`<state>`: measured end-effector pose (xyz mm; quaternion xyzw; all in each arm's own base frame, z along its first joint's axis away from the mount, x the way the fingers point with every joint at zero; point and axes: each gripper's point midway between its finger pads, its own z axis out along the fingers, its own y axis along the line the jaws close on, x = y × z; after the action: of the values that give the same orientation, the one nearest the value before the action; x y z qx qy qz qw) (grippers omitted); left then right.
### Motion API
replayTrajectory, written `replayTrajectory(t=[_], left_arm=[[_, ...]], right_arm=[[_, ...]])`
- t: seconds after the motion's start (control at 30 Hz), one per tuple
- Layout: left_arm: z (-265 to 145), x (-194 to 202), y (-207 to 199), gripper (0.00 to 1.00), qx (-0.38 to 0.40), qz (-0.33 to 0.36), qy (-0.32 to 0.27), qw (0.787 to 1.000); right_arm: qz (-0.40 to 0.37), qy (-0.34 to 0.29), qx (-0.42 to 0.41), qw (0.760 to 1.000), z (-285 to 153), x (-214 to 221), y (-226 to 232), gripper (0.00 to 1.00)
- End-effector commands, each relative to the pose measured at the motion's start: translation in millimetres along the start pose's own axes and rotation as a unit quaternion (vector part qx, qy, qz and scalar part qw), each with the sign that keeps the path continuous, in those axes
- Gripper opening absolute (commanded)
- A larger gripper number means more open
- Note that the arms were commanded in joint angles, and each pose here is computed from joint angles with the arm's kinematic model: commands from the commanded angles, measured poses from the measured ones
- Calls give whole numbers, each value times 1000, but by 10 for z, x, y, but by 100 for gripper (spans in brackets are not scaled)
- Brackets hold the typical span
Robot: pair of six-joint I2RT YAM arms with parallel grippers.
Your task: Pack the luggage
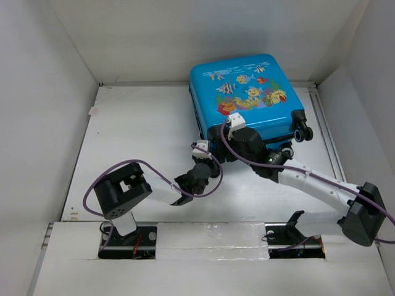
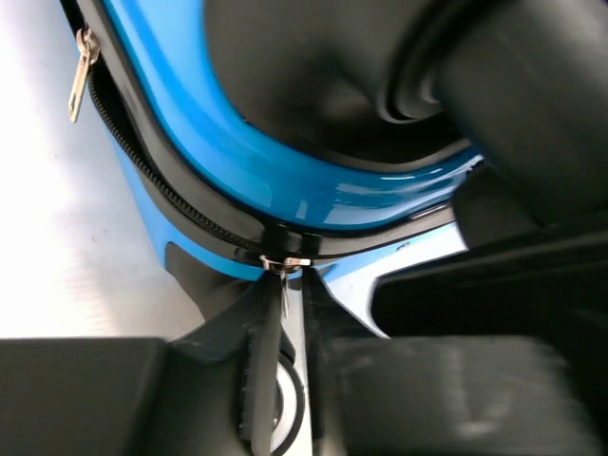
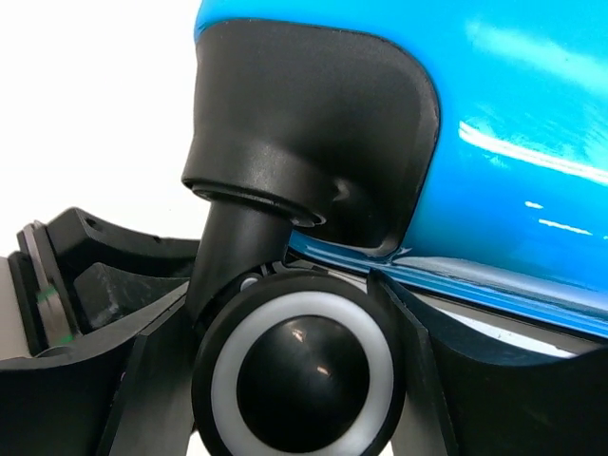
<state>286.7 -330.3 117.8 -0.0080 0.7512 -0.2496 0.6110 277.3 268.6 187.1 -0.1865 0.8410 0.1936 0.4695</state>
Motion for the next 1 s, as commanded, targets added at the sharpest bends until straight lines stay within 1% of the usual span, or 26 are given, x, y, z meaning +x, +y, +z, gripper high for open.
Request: replayTrajectory(t=[0.0, 0.03, 0.13, 0.2, 0.3, 0.33, 0.37, 0.47, 0.53, 0.67, 0.7, 0.77, 0.8, 0.87, 0.9, 0.93, 0.97], left_arm=[[117, -1008, -480, 4, 37, -112, -150, 982], [114, -1043, -461, 1, 31, -118, -157, 980], [101, -1097, -424, 0, 21, -119, -165, 979], [65, -1136, -362, 0, 10, -115, -170, 979], [-1, -1092, -210, 0, -8, -84, -168, 982], [-10, -1046, -170, 0, -12, -73, -164, 984], [-51, -990, -97, 0, -15, -61, -158, 985], [-90, -1012, 182, 0, -42, -50, -161, 985], [-162, -949, 341, 0, -53, -36, -151, 986], [-256, -979, 443, 0, -65, -6, -146, 987], [-281, -934, 489, 0, -68, 2, -138, 988], [-317, -940, 558, 0, -81, 10, -137, 987], [-329, -912, 597, 0, -85, 31, -132, 987], [-355, -928, 543, 0, -65, 34, -130, 989], [-351, -920, 516, 0, -57, 35, -128, 990], [-348, -913, 491, 0, -50, 27, -127, 990], [-365, -885, 510, 0, -50, 18, -123, 991]], right_arm=[[8, -32, -154, 988, -226, -187, 673, 0], [13, -40, -156, 987, -252, -234, 685, 0], [14, -39, -145, 989, -246, -184, 630, 0], [17, -57, -128, 990, -291, -273, 565, 0], [19, -59, -105, 993, -308, -231, 460, 0], [20, -54, -82, 995, -276, -184, 349, 0], [21, -56, -77, 995, -300, -191, 324, 0], [23, -45, -54, 997, -301, -75, 169, 0], [25, -41, -46, 998, -308, -32, 107, 0], [19, -24, -22, 999, -318, 79, -21, 0], [14, -20, -15, 1000, -319, 100, -51, 0], [13, -19, -14, 1000, -344, 106, -58, 0], [13, -19, -14, 1000, -344, 106, -58, 0], [11, -32, -35, 999, -421, 44, 55, 0], [8, -37, -46, 998, -448, -1, 137, 3], [10, -54, -55, 997, -513, -145, 201, 35], [14, -57, -61, 996, -550, -204, 250, 50]])
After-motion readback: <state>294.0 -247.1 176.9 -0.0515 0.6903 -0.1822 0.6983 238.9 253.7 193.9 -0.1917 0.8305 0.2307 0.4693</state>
